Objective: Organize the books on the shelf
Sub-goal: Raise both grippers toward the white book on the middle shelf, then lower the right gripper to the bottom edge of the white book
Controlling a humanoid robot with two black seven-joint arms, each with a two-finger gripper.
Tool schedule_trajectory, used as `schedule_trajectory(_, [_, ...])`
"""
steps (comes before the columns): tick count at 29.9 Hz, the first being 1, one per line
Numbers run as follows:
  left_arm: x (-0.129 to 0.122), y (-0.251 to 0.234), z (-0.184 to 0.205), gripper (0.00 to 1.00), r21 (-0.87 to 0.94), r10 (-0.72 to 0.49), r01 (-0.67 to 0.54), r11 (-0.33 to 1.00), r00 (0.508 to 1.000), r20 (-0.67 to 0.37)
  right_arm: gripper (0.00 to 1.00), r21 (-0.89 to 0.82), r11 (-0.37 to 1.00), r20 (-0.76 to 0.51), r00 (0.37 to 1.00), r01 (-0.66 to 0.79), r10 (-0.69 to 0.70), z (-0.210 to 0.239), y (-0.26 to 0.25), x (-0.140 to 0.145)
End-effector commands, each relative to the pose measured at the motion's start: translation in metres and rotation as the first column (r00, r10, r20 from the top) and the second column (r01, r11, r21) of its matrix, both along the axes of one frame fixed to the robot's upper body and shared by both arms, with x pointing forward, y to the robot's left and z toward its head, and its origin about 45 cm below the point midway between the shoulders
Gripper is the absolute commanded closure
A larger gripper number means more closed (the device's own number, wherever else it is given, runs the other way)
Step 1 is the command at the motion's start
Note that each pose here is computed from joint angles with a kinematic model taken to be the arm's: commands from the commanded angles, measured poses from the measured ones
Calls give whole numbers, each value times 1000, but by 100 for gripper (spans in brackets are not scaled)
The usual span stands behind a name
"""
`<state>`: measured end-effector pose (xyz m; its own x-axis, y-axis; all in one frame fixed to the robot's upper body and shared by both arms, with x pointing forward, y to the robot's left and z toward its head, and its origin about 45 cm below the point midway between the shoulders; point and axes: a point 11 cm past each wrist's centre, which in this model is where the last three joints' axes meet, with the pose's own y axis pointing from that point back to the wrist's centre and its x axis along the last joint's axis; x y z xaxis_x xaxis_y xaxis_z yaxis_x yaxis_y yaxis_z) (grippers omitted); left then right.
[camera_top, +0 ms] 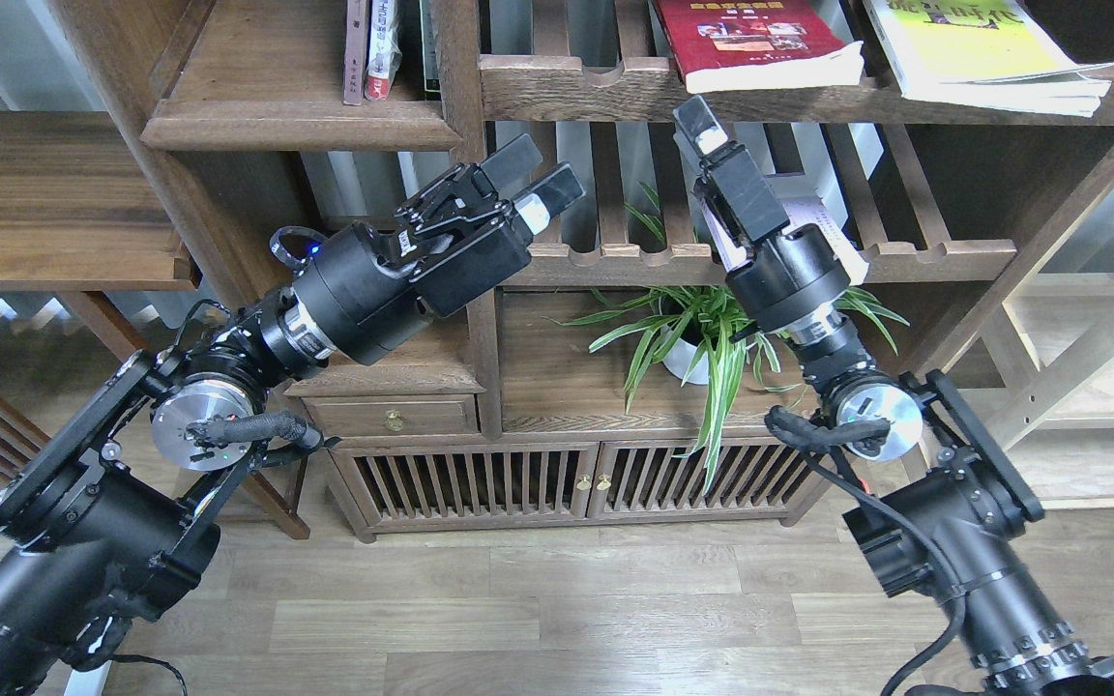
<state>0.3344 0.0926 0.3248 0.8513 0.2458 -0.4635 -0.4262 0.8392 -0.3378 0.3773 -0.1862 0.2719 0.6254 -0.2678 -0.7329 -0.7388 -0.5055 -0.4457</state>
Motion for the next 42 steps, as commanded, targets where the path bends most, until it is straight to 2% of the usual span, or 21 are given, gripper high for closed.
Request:
schedule_trajectory(1, [0,0,1,1,-3,0,0,1000,1000,0,0,31,999,5,1000,-12,12,4,10,0])
schedule_trajectory(5, [1,3,2,1,-1,7,-7,1000,1000,5,0,66,998,2,1000,-12,12,6,13,1])
schedule_trajectory(14, [8,18,13,1,-33,55,-54,998,998,25,1,165,985,-104,994,48,-31,1,-3,8])
schedule_trajectory(18, [6,27,2,1,-49,81,-81,995,997,-15,6,225,972,-184,982,76,-34,-15,-8,4])
schedule_trajectory(29, [9,37,3,1,-84,114,-116,990,993,-27,5,248,955,-324,943,161,-75,-59,-30,-15])
schedule_trajectory(37, [12,35,11,1,-118,105,-108,987,994,-30,5,255,920,-545,830,298,-118,-96,-52,-22])
schedule_trajectory(42, [14,40,14,1,-129,113,-115,985,993,-30,3,203,916,-613,774,347,-157,-118,-70,-35])
